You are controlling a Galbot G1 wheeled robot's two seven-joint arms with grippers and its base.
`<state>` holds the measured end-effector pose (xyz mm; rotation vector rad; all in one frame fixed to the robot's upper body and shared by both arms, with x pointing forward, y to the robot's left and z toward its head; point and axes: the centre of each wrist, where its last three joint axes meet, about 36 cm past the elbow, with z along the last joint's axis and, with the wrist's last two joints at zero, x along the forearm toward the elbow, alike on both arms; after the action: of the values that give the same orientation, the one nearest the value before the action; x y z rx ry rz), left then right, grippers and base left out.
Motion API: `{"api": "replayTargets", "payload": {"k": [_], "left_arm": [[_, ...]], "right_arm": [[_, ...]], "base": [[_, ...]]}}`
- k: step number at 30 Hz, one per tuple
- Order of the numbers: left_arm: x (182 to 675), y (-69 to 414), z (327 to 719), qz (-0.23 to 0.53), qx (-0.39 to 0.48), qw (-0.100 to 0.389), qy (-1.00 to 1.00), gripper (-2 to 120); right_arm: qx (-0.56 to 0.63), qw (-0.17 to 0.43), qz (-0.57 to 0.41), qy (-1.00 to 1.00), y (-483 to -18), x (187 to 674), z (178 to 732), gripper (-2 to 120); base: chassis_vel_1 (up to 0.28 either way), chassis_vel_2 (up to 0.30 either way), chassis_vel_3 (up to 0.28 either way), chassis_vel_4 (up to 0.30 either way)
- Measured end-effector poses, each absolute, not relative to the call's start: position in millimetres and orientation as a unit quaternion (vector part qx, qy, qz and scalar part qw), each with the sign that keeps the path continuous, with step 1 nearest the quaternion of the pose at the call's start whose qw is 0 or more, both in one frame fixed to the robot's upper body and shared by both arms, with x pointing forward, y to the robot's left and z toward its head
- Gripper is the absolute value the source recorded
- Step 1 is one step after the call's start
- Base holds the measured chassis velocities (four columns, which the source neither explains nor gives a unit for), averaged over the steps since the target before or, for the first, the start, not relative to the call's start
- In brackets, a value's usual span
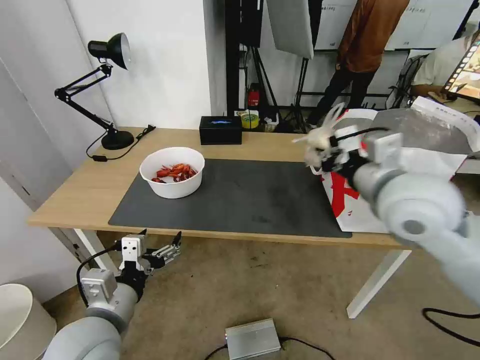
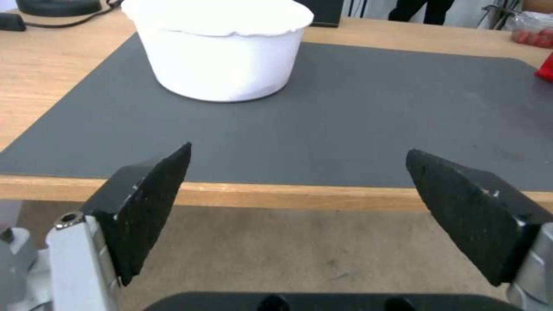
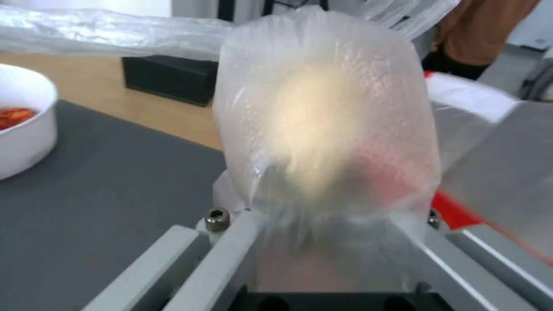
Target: Pick up the trash from the table and place it into the takeout bag.
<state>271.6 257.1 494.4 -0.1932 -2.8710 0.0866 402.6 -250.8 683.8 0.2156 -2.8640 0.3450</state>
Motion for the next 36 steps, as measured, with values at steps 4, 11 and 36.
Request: {"api": "replayTargets", "payload": {"k": [4,11,36], "left_arm": [[271.1,256.7,495.1,0.03,-0.068,0.13,-0.989,100],[269.8,255.0,499.7,0.031,-0.073,0.126,-0.989,100],[273.0,256.4,497.9,0.03,-0.076,0.127,-0.988,100]], "right_arm": [[0.062,0.12,0.119,-0.984,-259.9,400.2,693.1,6],[0.022,0.109,0.105,-0.988,-284.8,404.4,713.6,6],[-0.067,0.151,0.054,-0.985,-344.7,462.6,712.5,6]], "base": [[0.0,0.0,0.0,0.0],[0.0,0.0,0.0,0.0],[0.0,0.0,0.0,0.0]]}}
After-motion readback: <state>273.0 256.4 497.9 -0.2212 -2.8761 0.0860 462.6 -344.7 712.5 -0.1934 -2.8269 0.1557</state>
